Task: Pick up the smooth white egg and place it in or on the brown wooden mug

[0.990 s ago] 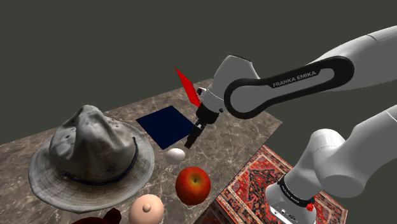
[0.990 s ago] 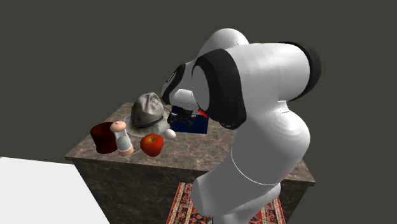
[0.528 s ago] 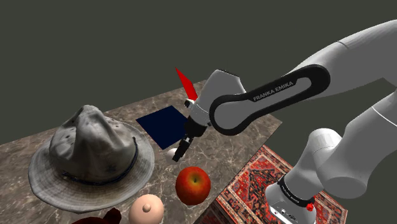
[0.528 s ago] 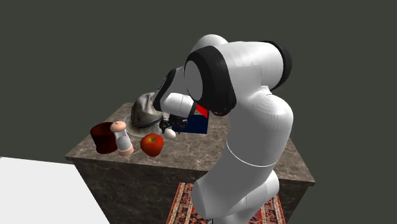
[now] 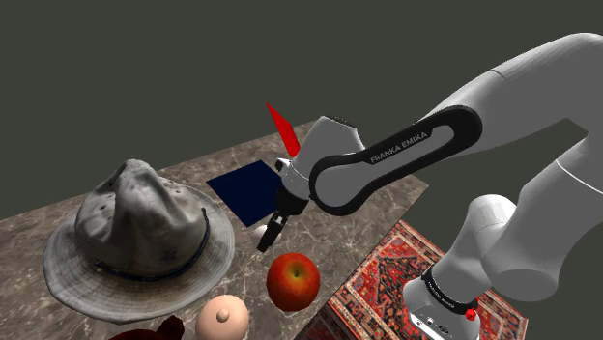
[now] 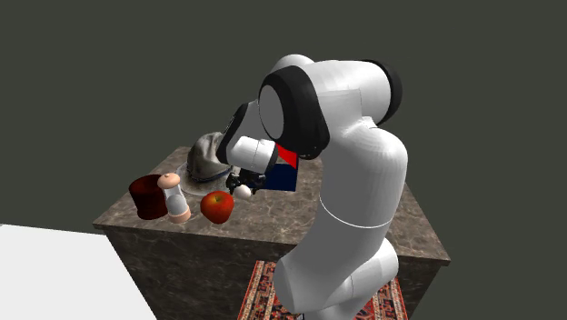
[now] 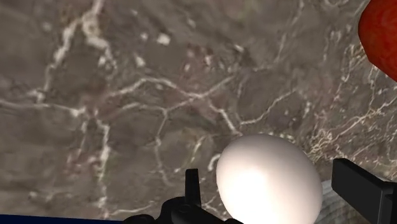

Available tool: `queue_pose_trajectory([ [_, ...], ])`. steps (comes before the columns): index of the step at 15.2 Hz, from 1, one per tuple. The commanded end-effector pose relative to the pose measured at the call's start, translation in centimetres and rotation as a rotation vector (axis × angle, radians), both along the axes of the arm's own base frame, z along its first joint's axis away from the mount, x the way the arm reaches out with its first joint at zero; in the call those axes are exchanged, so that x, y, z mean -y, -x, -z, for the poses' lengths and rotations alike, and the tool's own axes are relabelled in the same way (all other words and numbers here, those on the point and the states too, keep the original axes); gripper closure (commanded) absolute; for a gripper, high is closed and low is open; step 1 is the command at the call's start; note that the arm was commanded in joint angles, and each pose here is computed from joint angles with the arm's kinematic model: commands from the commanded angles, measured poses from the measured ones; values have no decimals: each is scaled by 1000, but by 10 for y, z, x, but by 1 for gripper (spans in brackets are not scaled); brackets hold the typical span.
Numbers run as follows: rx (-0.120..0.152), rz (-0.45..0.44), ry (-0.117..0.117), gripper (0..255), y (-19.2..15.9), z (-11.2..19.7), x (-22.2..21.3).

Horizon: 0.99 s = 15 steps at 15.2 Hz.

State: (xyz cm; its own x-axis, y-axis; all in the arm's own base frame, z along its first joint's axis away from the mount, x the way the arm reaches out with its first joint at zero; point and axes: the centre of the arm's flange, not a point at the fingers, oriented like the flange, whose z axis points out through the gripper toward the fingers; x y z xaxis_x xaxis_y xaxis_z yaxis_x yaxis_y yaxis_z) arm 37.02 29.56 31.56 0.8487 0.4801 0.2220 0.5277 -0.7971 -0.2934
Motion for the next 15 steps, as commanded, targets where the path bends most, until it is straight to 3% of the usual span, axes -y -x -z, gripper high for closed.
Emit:
queue_pose_trajectory([
  [1, 0, 0, 0, 0, 0, 0, 0],
  [3, 0, 0, 0, 0, 0, 0, 0],
  [4, 0, 0, 0, 255, 0, 0, 0],
  [15, 0, 0, 0, 255, 0, -10, 0],
])
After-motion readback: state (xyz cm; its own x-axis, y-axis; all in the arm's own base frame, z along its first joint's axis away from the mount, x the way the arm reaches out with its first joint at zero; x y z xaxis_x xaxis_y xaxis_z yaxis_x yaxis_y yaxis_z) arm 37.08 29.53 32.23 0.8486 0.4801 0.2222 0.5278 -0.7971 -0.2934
